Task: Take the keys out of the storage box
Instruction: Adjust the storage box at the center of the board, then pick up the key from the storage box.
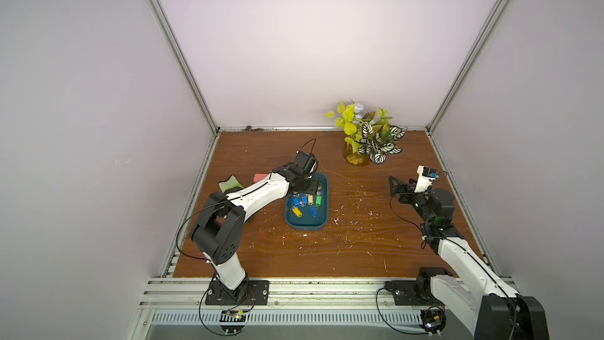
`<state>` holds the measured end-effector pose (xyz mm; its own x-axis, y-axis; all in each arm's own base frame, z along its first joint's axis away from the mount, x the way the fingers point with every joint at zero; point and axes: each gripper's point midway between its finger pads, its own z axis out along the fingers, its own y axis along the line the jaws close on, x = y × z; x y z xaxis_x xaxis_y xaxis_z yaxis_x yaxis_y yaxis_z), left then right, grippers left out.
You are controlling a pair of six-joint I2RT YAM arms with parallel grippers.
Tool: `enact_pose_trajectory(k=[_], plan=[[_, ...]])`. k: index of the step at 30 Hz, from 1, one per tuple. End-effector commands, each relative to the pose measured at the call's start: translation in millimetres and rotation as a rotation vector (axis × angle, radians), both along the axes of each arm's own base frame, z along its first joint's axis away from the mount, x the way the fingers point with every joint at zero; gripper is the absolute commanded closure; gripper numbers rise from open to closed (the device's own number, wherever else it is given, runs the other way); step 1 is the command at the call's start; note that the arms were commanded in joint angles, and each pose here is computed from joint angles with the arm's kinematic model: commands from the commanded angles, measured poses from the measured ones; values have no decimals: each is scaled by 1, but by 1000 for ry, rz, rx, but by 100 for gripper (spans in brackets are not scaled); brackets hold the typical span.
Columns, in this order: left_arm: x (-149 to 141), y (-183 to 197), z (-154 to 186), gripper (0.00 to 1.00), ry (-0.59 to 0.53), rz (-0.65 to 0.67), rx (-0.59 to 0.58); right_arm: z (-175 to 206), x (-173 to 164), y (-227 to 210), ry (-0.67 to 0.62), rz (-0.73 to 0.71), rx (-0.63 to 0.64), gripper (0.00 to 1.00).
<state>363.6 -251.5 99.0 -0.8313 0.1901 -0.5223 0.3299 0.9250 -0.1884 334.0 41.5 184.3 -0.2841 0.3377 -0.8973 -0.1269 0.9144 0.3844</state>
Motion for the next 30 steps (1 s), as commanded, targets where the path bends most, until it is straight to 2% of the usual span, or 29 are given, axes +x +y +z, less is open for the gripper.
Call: enact_pose_trajectory(k=[1, 14, 24, 30], plan=[[1, -15, -9, 53, 35, -45, -3, 13, 0, -4, -41, -21, -19, 1], [2, -41, -44, 68, 127, -81, -85, 6, -3, -10, -25, -58, -30, 1], [6, -37, -57, 72, 132, -62, -52, 4, -3, -12, -18, -68, -40, 1], [7, -36, -61, 82, 135, -59, -43, 3, -3, -13, -16, -71, -42, 1]])
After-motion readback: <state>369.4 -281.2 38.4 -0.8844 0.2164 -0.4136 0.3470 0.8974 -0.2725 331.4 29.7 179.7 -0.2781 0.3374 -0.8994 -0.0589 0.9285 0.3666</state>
